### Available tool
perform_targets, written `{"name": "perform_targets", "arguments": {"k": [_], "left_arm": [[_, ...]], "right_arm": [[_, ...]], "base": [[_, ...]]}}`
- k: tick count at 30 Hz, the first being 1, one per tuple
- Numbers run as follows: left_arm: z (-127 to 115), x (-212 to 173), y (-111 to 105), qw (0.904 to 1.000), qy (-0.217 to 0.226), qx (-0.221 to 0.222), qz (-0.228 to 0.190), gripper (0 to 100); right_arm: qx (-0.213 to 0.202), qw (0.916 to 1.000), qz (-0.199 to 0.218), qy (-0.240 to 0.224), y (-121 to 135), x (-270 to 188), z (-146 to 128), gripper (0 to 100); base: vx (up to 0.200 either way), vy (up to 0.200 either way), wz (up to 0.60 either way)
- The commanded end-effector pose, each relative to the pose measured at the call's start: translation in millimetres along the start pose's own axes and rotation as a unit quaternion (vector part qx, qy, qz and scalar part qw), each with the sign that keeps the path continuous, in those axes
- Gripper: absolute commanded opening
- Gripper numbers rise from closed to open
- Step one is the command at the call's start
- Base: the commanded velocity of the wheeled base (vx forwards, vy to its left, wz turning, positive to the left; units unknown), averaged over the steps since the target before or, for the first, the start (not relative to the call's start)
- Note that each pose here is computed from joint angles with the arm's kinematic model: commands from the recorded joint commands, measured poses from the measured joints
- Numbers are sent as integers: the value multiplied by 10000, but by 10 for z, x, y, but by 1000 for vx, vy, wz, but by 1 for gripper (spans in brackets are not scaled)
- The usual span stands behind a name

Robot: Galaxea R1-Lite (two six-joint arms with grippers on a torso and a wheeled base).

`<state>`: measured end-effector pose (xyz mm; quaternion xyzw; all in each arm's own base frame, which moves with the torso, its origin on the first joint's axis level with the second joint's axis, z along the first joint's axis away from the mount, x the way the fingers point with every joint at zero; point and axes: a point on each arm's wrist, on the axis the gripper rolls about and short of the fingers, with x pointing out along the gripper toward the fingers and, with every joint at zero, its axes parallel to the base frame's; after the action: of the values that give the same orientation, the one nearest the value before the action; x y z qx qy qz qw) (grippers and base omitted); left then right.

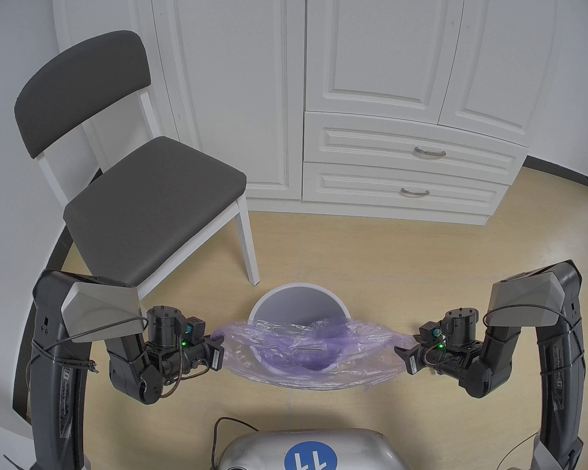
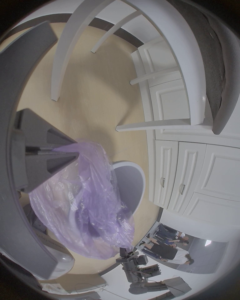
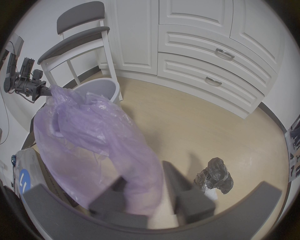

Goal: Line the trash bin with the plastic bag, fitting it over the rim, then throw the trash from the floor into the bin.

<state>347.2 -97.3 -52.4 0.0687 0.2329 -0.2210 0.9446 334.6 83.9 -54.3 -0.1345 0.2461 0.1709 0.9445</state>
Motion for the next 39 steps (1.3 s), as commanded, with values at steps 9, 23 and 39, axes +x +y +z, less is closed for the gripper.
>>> {"name": "perform_targets", "arguments": {"k": [9, 23, 39], "left_arm": [[227, -86, -125, 9994, -323, 105, 5, 0], [172, -26, -71, 9997, -244, -60, 71, 0], [138, 1, 32, 9997, -37, -153, 173, 0]], "right_arm": [[402, 9828, 1370, -1171, -477, -253, -61, 100], [1160, 9482, 2623, -1369, -918, -477, -293, 100], [1309, 9421, 2736, -1429, -1024, -514, -324, 100]], "base": [[0, 0, 0], [0, 0, 0], [0, 0, 0]]}}
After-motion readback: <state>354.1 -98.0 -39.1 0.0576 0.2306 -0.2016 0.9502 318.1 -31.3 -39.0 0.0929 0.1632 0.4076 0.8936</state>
